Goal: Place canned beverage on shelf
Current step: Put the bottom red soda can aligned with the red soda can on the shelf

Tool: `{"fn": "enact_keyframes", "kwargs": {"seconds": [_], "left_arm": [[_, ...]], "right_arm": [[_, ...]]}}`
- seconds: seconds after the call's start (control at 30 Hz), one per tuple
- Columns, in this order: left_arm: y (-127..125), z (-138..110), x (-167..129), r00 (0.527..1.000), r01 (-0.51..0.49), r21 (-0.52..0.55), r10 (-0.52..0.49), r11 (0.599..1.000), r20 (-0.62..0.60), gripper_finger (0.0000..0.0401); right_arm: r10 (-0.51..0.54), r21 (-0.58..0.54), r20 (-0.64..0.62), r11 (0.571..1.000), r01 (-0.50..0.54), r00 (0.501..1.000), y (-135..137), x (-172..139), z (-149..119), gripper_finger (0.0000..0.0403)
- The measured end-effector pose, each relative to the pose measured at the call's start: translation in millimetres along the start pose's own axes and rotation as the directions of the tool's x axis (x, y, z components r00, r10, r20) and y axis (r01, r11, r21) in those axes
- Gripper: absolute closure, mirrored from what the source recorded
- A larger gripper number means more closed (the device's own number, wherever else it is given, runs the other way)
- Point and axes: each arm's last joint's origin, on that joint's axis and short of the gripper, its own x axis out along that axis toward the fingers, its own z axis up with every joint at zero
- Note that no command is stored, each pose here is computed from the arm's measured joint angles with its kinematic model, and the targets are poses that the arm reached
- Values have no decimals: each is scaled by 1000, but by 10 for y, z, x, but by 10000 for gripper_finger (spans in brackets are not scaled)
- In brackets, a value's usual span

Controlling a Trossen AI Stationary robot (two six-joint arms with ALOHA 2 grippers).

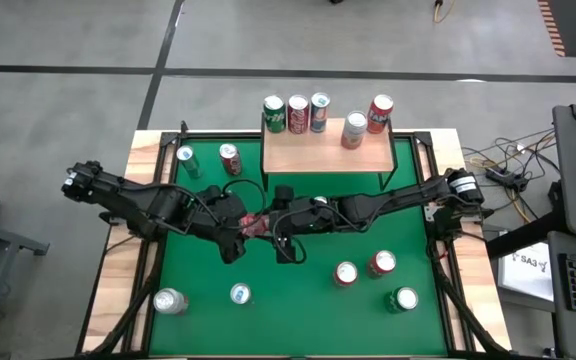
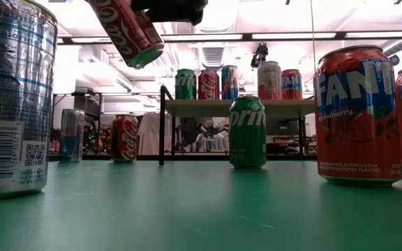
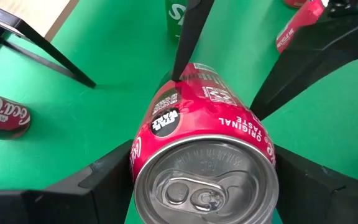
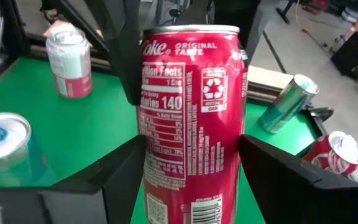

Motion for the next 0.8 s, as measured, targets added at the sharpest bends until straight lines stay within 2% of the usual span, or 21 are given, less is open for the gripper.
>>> {"fn": "enact_keyframes", "kwargs": {"seconds": [0.1, 0.37, 0.5, 0.67, 0.8], "left_arm": [[-1, 1, 0, 1000, 0, -1, 0, 1000, 2, 115], [6, 5, -2, 1000, -15, -1, 15, 1000, 13, 115], [-8, 19, -3, 1000, -2, -8, 2, 1000, 27, 115], [-8, 19, -3, 1000, -1, -7, 2, 1000, 26, 115], [-9, 20, -4, 1000, 0, 6, 0, 1000, 28, 115]], "right_arm": [[4, 24, -11, 1000, -4, 1000, -4, -11, 20, 144], [3, 26, -8, 1000, -3, 1000, 7, 32, -1, 72], [2, 1, -10, 1000, -2, 1000, 22, 86, -34, 49], [-7, -23, 8, 1000, 8, 1000, 33, 159, -61, 50], [-10, -22, 9, 1000, 10, 1000, 33, 160, -61, 82]]}}
